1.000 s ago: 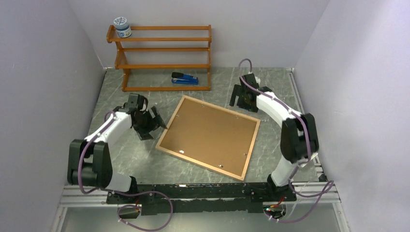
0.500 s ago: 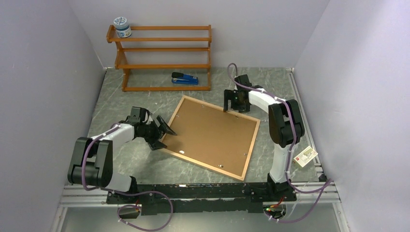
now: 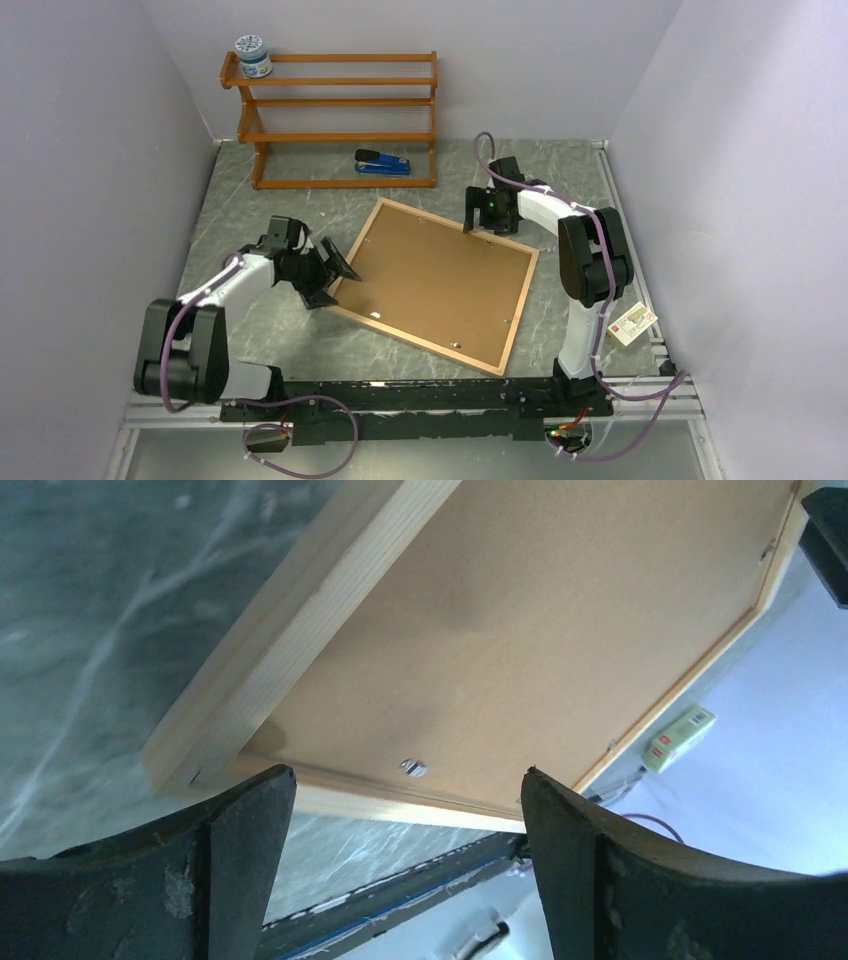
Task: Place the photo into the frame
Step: Adjust the photo frame at the center of the board.
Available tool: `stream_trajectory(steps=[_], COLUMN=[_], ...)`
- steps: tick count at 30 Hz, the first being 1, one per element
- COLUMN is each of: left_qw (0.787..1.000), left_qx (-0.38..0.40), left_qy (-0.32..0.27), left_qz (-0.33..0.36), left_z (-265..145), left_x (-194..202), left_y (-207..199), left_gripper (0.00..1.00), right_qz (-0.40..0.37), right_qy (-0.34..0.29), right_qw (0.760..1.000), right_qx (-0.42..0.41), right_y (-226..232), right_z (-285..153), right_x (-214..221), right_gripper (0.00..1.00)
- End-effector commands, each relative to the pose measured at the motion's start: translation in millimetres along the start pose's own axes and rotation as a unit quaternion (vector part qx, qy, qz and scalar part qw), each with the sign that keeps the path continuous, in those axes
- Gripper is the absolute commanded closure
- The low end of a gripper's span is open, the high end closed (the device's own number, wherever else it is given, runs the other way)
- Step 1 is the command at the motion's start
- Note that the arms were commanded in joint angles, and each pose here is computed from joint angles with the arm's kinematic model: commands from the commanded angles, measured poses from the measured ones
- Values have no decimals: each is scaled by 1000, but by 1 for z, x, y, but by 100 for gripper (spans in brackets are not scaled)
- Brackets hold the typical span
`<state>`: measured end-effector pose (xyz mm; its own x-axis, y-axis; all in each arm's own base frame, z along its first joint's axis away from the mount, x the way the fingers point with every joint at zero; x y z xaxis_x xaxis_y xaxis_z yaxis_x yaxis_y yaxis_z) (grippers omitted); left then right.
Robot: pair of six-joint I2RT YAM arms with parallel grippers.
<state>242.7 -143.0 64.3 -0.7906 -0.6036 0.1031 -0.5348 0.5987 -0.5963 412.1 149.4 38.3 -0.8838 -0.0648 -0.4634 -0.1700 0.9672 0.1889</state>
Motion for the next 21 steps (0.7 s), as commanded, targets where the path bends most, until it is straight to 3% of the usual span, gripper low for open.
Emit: stream_trajectory(steps=[1,5,10,16,21], left_qw=[996,992,994,999,1000], left_qx=[-76,-122,-108,-25,-1], left_qy=[-44,-35,-18,3,-4], left_qz=[13,-12,-27,-21,-10], left_z=[-26,-30,-19,7,9], left_x=[1,14,22,11,-8], left_y=[25,51,57,28,2], left_gripper=[11,11,10,13,14], right_qz=[17,14,10,19,32], right_qy=[-3,3,10,14,31], right_qw=[1000,1000,1000,999,998], right_qx=[8,8,4,-33,-53], right_y=[0,0,1,12,16], right_z=[-15,-14,-14,-24,-34], right_x=[2,5,9,24,55], right_gripper=[12,12,12,12,12])
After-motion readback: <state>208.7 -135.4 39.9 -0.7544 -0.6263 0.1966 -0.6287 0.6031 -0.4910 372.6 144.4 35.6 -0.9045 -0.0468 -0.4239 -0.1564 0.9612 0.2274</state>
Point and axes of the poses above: each gripper's point midway between its finger pads, its own z axis out along the fingers, its own y axis along the line the jaws close on, x = y × z, the point moved 1 cm from there along -z, back along the fingers, and after that the axes turned 8 degrees about -z, right-handed, at the moved point
